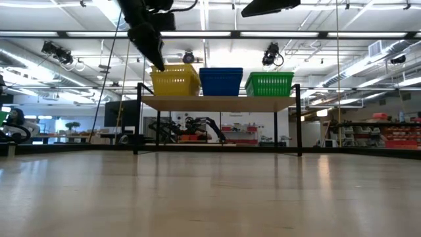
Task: Stack baskets on shelf by color
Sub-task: Stack the yellow basket on the other yellow baskets on the shelf, then stack the green basket on the other green baskets on the shelf
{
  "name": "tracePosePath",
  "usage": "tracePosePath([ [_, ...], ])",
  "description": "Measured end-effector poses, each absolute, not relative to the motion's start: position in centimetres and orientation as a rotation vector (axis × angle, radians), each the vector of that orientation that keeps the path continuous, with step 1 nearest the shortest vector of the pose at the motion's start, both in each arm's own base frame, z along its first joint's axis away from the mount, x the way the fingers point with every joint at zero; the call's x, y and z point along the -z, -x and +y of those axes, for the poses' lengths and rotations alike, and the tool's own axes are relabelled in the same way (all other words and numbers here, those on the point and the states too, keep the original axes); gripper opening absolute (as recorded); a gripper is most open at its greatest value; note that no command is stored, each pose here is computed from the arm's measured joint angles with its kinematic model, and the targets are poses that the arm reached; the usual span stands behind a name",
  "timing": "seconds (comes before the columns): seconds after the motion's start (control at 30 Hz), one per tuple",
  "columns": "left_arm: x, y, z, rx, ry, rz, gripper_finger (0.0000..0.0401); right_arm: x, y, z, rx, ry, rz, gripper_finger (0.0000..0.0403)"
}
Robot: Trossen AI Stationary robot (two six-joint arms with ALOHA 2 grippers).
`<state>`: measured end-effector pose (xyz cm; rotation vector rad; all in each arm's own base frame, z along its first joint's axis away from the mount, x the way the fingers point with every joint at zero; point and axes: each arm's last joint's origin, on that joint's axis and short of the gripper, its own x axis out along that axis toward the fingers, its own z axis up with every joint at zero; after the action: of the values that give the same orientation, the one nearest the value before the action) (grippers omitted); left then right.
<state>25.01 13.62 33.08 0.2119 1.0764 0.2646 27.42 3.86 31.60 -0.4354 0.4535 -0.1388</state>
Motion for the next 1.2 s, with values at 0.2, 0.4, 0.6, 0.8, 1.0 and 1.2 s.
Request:
tracePosePath([
  [0.2,-32.7,-24.6,13.3,-0.315,-0.078,1.116,0.0070,-31.5,-27.4,3.8,0.136,0.439,0.466,0.0149],
  [0.4,-32.7,-24.6,13.3,-0.350,-0.019,1.111,0.0071,-31.4,-27.4,3.8,0.135,0.440,0.472,0.0149],
  [0.6,-32.7,-24.7,13.0,-0.338,-0.029,1.109,0.0070,-31.4,-27.3,3.8,0.135,0.441,0.474,0.0149],
  [0.8,-33.0,-24.8,12.3,-0.328,-0.066,1.101,0.0073,-31.4,-27.3,3.8,0.135,0.441,0.475,0.0149],
  [1.0,-34.6,-25.0,11.8,-0.345,-0.111,1.079,0.0069,-31.4,-27.3,3.9,0.134,0.441,0.475,0.0149],
  [1.2,-36.5,-24.8,11.3,-0.384,-0.118,1.068,0.0079,-31.3,-27.2,3.9,0.130,0.446,0.491,0.0149],
])
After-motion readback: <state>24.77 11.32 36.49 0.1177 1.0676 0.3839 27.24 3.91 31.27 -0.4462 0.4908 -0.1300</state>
